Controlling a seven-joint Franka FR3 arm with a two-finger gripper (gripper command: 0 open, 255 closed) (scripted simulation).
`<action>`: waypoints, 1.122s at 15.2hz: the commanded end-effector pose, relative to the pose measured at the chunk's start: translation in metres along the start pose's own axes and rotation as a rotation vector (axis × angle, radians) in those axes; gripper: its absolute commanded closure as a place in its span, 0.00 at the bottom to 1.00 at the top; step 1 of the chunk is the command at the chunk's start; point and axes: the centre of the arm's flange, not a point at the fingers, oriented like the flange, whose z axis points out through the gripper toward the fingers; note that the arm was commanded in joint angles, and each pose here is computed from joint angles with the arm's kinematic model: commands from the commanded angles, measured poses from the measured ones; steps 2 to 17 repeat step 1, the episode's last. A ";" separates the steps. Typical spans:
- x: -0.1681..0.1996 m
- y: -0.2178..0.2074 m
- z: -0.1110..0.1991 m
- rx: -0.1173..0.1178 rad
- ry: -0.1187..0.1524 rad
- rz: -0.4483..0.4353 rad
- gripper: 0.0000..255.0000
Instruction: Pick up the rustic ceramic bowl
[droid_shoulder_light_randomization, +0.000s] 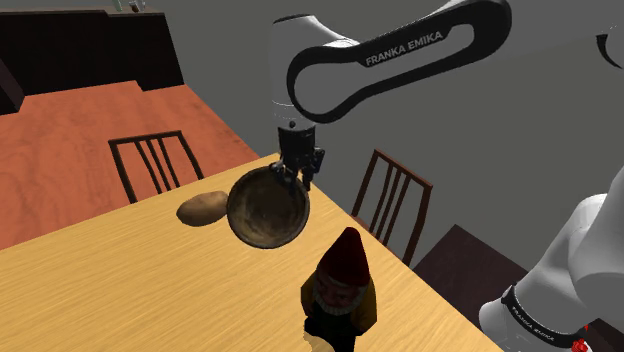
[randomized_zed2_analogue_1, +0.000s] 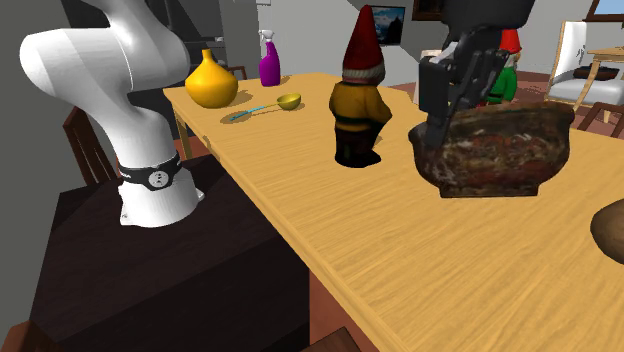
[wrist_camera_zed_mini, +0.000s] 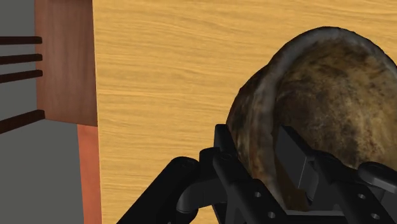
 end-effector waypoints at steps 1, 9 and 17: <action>0.000 0.000 -0.004 0.001 0.002 0.000 1.00; 0.000 0.000 -0.004 0.001 0.002 0.000 1.00; 0.000 0.000 -0.004 0.001 0.002 0.000 1.00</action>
